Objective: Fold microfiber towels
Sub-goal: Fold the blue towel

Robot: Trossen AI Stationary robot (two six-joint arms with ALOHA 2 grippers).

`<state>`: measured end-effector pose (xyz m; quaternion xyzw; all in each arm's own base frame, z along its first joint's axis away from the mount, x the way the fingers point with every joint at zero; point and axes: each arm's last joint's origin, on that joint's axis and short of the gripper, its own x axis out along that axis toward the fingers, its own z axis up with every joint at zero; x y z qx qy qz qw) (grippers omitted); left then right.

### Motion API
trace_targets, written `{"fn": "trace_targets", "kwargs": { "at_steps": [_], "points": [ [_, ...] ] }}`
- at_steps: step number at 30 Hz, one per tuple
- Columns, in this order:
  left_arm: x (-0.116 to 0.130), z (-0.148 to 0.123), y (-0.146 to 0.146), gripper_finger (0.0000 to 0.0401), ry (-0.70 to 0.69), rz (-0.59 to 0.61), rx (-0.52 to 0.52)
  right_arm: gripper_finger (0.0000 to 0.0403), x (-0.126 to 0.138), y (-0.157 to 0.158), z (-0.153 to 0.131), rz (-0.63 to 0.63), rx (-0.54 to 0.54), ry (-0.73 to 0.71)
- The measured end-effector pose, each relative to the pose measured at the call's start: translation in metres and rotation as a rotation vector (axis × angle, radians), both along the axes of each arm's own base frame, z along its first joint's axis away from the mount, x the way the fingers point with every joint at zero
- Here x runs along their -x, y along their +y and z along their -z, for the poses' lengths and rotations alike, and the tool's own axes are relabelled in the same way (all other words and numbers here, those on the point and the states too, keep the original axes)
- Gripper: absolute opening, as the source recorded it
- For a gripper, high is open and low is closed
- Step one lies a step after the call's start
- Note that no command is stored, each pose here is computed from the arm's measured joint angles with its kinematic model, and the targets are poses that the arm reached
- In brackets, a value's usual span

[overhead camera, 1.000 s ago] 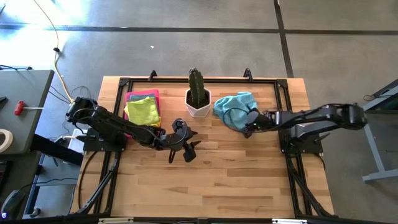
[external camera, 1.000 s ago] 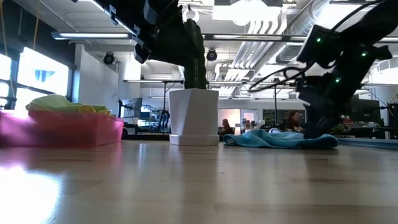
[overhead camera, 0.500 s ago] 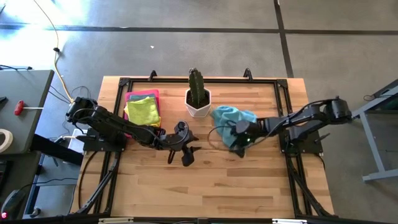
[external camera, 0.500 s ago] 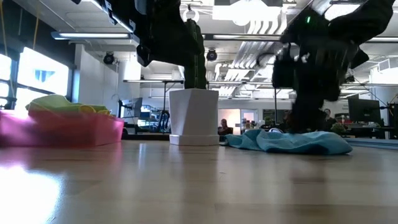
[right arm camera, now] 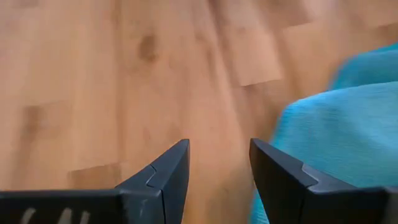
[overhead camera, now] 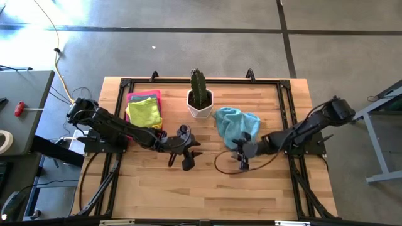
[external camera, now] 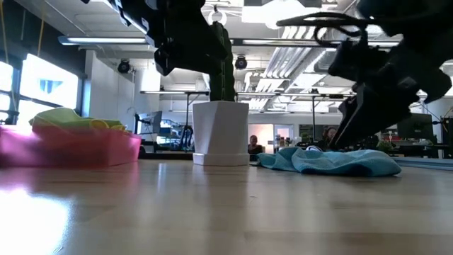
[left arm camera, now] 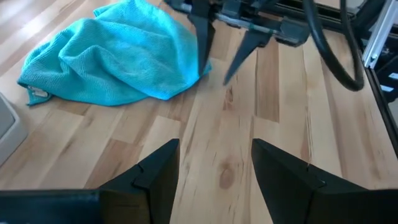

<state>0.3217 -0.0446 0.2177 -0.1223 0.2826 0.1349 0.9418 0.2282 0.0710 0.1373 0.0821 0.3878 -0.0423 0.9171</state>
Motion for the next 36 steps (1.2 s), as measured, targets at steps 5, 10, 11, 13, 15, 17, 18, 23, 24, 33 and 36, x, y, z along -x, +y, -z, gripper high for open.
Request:
{"fn": "trace_targets", "kwargs": {
  "at_steps": [5,10,11,13,15,17,18,23,24,33,36],
  "points": [
    [0.000,0.000,0.000,0.0188,0.003,0.005,-0.008,0.0161,0.010,0.015,0.001,0.049,0.147,-0.014],
    [0.000,0.000,0.000,0.0188,0.003,0.003,-0.010,0.0161,0.020,0.023,0.004,0.042,0.263,0.012],
    [0.000,0.000,0.000,0.0188,0.003,0.003,-0.010,0.0161,0.021,0.024,0.005,0.042,0.262,0.016],
    [0.000,0.000,0.000,0.0188,0.003,0.003,-0.010,0.0161,0.021,0.026,0.008,0.038,0.264,0.027],
    [0.000,0.000,0.000,0.0188,0.003,0.003,-0.010,0.0161,0.021,0.027,0.013,0.031,0.278,0.046],
    [0.000,0.000,0.000,0.0188,0.003,0.003,-0.010,0.0161,0.021,0.026,0.020,0.028,0.310,0.075],
    [0.000,0.000,0.000,0.0188,0.003,0.003,-0.010,0.0161,0.020,0.026,0.024,0.025,0.336,0.088],
    [0.000,0.000,0.000,0.0188,0.007,0.003,-0.011,0.0161,0.020,0.023,0.037,0.052,0.499,0.123],
    [0.000,0.000,0.000,0.0188,0.007,0.003,-0.011,0.0159,0.020,0.023,0.037,0.054,0.503,0.124],
    [0.000,0.000,0.001,0.0188,0.006,-0.004,-0.015,0.0033,0.021,0.024,0.036,0.020,0.456,0.141],
    [0.000,0.000,0.002,0.0188,0.004,-0.024,-0.033,0.0011,0.021,0.025,0.035,0.010,0.419,0.143]
  ]
}}
